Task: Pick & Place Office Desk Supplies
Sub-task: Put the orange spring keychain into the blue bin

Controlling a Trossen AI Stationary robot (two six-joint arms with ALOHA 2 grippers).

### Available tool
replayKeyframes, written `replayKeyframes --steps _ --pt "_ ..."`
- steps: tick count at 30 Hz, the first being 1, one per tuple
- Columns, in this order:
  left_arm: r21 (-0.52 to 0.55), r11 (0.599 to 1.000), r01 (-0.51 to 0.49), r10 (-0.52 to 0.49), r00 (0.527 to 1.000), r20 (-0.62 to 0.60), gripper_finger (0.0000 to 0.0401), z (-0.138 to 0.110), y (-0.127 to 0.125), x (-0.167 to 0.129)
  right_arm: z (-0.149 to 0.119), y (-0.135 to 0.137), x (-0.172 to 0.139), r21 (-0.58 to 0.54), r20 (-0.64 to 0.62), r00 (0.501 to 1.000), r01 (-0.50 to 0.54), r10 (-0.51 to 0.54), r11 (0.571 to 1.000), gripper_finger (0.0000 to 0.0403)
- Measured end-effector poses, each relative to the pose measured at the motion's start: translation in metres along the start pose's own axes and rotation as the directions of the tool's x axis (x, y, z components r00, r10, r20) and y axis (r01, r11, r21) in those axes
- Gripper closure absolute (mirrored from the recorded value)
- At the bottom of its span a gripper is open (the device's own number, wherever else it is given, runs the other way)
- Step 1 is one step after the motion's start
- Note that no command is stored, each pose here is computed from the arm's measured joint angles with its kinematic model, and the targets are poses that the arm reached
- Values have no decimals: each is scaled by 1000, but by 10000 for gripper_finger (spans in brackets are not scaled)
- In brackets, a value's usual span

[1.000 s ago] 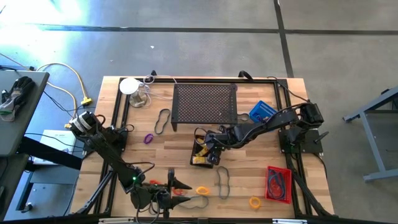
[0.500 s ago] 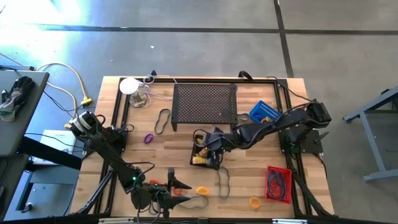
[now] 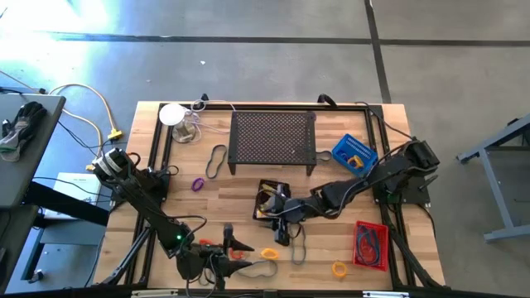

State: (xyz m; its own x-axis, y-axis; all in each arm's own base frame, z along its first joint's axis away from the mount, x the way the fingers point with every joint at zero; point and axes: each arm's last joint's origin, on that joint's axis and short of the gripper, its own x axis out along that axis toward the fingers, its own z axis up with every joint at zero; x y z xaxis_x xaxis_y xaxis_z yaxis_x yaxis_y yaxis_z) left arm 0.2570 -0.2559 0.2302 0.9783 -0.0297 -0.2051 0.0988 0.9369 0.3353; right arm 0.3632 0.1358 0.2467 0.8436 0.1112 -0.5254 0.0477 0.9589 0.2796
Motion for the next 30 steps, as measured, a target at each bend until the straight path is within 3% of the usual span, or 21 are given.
replayKeyframes --steps 4,6,9,14,20,24,30 --pt "-76 997 21 -21 1000 -5 210 -1 -1 0 5 3 4 -7 75 997 -17 17 1000 206" --pt "-63 996 70 -71 997 -17 210 -3 -2 0 7 3 4 -36 109 994 0 4 999 206" --pt "-61 988 142 -144 989 -31 210 -5 -5 0 11 5 -4 -82 136 990 39 -28 996 206" --pt "-125 981 146 -158 983 -90 210 -8 -2 -4 14 20 -29 -98 211 970 144 -121 985 206" --pt "-263 945 195 -244 955 -170 210 -6 10 -15 -5 48 -54 -139 277 914 344 -297 929 206" --pt "-314 919 236 -304 934 -187 210 -4 16 -19 -21 62 -64 -174 292 885 423 -363 889 206" --pt "-312 921 233 -303 931 -201 210 -5 18 -19 -44 64 -76 -77 308 800 560 -515 825 206"
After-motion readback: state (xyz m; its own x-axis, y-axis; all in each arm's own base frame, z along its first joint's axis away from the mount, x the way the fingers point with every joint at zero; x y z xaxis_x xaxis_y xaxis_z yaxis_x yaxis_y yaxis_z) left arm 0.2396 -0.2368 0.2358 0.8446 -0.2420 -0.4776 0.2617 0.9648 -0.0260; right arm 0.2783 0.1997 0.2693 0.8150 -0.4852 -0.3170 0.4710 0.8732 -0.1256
